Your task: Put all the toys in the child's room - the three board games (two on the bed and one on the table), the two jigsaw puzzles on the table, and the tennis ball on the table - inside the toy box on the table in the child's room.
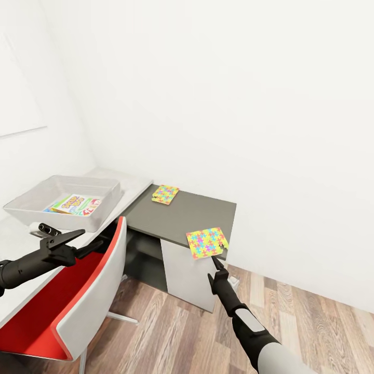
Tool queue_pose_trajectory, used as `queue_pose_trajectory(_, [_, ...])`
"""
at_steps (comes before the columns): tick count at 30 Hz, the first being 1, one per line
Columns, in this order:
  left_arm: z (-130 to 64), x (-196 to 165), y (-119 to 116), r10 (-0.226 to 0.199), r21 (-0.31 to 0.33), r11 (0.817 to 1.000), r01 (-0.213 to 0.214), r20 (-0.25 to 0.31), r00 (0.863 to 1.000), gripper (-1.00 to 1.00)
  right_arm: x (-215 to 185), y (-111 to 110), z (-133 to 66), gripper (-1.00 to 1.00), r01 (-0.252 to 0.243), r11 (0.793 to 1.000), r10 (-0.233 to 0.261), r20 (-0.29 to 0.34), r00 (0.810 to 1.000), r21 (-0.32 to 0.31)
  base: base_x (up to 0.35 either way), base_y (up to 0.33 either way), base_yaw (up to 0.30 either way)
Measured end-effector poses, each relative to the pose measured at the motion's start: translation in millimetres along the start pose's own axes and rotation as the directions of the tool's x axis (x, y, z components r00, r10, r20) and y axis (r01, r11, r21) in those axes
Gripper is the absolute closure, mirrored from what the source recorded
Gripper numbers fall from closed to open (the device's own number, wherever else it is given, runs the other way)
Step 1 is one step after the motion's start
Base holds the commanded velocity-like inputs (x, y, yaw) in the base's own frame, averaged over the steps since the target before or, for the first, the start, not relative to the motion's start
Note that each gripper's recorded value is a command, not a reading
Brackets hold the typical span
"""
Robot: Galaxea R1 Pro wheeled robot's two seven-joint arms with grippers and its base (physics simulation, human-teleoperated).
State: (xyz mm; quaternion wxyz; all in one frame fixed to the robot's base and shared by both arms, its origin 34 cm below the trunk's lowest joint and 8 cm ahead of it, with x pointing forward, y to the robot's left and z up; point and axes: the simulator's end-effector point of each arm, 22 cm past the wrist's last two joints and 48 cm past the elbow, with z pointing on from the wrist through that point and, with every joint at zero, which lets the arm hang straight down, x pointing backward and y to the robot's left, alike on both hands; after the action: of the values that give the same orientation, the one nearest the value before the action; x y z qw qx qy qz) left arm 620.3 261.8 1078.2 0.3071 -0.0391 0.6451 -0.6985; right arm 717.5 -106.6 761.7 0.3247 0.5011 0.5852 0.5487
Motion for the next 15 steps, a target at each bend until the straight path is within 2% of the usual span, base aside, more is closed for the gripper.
queue_pose_trajectory(15, [0.0,0.1,0.2,0.000,-0.001,1.000,0.000,0.000,1.000,-1.00,-1.5,0.5,0.0,-1.00,0.001,1.000,-0.001,0.002,1.000,-0.001,0.009,0.043,0.000])
